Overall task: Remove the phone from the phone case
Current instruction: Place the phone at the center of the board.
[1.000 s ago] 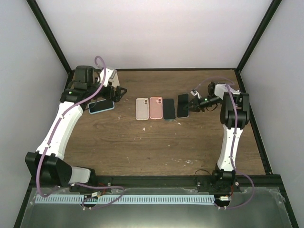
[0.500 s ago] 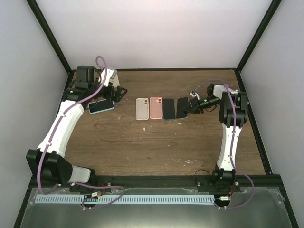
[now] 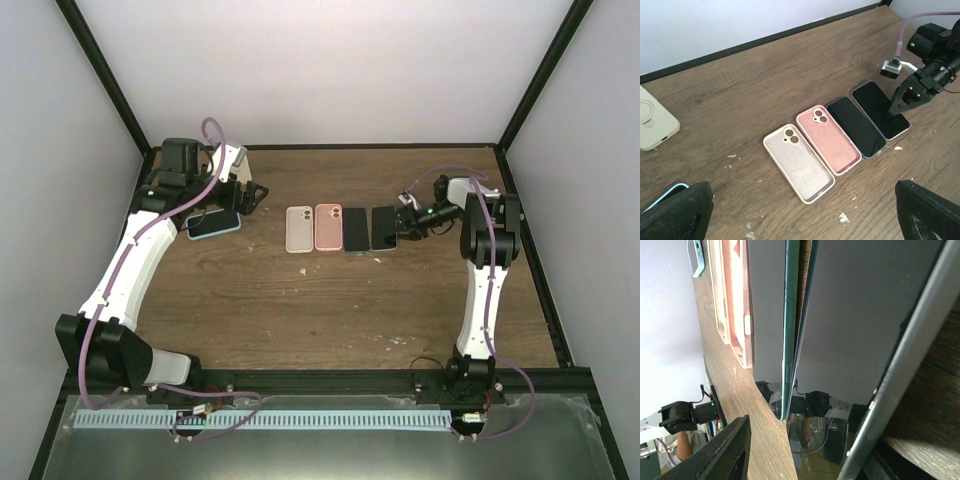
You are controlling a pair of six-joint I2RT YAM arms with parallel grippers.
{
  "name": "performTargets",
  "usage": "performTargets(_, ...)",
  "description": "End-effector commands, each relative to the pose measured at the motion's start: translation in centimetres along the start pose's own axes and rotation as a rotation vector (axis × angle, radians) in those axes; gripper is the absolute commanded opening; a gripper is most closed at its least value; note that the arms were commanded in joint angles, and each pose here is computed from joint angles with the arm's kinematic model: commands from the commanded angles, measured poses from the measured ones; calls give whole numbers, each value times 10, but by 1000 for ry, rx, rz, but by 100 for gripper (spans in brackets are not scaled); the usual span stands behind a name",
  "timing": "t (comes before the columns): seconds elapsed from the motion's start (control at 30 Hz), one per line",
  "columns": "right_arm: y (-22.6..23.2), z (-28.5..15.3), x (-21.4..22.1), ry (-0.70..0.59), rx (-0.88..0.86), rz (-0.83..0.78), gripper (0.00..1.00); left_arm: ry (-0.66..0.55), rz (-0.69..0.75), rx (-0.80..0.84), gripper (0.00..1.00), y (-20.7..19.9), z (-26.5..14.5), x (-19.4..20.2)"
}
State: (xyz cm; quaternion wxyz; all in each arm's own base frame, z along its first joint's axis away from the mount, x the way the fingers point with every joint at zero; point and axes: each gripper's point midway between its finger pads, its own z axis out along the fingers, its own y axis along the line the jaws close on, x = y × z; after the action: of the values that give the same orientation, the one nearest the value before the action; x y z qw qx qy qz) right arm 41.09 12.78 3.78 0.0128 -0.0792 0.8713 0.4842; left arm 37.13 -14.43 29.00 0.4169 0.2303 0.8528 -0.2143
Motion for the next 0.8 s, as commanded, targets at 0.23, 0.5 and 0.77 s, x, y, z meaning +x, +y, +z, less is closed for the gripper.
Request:
performTargets(0.23, 25, -6, -16, -26, 45, -112, 59, -6, 10, -8, 100, 2, 0, -2)
performTargets(0.5, 28, -7, -15, -15, 104, -150, 83, 23, 20, -4, 100, 4, 3, 0)
performTargets(0.77, 30, -18, -17, -25, 190, -191, 100, 106, 60, 11, 100, 32, -1, 16)
